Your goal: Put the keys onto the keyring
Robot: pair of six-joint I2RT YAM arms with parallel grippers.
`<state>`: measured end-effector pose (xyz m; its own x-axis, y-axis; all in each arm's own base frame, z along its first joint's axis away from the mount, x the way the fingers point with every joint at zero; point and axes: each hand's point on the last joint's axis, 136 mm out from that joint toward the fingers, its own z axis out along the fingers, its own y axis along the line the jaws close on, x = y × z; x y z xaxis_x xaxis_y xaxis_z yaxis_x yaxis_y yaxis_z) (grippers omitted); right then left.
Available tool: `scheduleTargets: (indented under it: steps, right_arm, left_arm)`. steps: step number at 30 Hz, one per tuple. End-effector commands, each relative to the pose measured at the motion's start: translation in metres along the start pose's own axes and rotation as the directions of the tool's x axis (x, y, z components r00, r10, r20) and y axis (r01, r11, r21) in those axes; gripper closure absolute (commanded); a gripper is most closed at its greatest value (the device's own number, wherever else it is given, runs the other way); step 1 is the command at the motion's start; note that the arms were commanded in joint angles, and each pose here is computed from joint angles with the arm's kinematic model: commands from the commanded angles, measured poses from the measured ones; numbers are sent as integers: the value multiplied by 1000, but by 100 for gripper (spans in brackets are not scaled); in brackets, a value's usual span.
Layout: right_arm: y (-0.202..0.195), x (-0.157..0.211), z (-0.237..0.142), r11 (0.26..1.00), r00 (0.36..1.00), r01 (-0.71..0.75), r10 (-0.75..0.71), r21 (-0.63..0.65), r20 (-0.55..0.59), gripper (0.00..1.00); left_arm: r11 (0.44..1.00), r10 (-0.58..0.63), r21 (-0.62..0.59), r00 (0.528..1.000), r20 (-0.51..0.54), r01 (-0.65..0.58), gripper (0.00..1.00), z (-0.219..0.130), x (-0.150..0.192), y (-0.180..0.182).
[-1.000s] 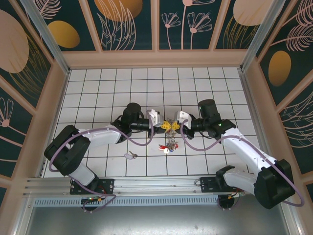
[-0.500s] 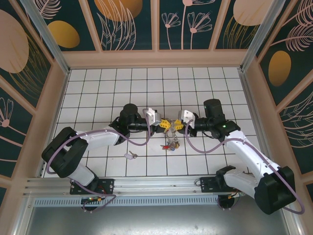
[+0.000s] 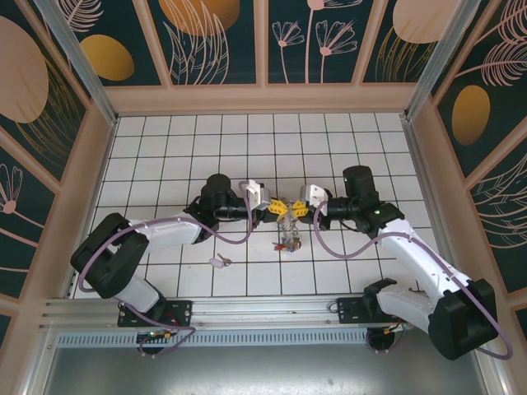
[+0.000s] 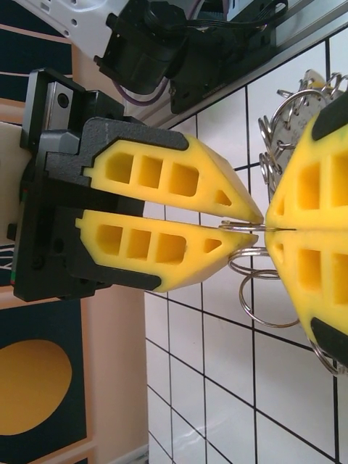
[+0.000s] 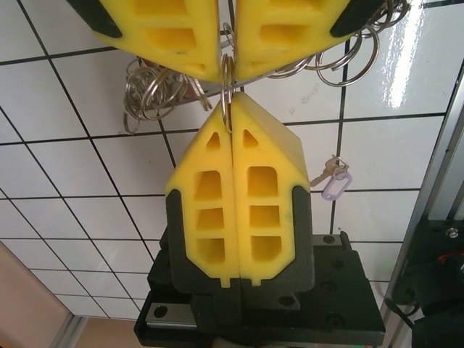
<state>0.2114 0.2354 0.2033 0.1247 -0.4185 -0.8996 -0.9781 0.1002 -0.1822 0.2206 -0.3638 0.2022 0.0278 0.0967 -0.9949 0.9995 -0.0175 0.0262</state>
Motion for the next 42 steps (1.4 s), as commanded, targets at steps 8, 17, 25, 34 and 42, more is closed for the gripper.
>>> scheduleTargets:
  steps: [8,17,25,34,42]
  right_arm:
    - [4,-6,7,999,999,16,-14,-41,38,100]
    - [4,-4,6,999,1000,25,-25,-41,16,100]
    - [5,-4,8,998,1000,21,-20,-53,16,100]
    - [6,-1,13,998,1000,20,-20,-64,-1,100]
    - [6,6,11,999,1000,16,-17,-47,-25,100]
  left_arm:
    - [999,27,39,998,56,-29,100,2,-12,-4]
    - [996,10,86,998,-69,-4,81,8,13,-5]
    - [995,15,98,998,-62,-9,84,9,12,-6]
    - [993,6,118,1000,-5,-5,95,15,-1,-10]
    - [995,7,98,998,59,-13,100,10,-15,-11]
